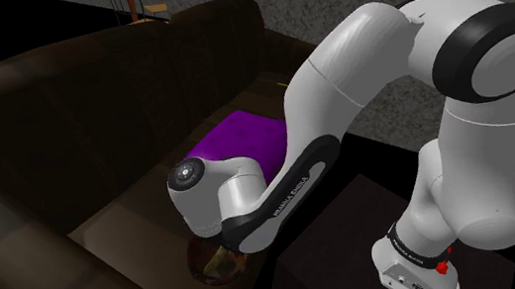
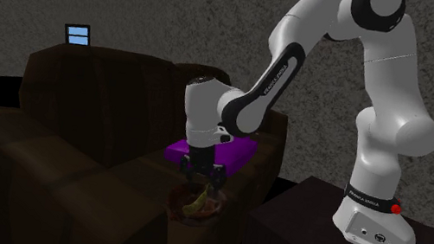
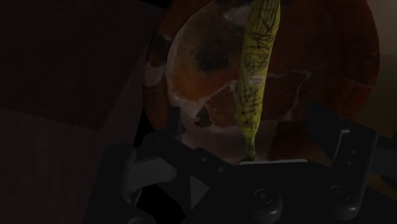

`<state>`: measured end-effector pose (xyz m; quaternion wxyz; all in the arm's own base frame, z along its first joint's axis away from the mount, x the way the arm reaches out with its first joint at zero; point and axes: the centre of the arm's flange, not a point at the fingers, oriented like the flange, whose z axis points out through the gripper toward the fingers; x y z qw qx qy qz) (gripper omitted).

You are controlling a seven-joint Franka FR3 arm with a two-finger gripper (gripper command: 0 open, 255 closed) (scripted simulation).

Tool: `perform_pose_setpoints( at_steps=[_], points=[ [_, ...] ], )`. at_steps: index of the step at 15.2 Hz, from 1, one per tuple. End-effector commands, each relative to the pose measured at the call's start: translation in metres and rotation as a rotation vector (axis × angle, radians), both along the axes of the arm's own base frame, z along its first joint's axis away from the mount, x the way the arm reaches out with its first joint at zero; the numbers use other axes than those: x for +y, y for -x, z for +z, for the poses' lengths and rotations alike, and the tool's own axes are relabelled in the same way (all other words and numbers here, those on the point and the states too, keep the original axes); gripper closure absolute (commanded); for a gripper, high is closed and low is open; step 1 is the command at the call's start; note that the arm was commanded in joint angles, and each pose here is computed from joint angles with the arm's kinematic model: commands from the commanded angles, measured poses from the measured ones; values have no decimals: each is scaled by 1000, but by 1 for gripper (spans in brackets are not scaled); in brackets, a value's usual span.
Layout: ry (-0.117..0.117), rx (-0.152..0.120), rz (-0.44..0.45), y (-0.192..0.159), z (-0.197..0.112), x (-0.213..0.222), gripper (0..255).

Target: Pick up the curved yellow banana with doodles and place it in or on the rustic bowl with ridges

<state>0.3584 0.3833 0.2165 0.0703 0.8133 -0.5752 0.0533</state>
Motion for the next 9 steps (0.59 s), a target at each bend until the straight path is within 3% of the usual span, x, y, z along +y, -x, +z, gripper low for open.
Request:
perform_pose_setpoints(
  at_steps=[1,9],
  points=[
    [0,1,0,0,25,4,0],
    [0,1,0,0,35,6,0]
  ],
)
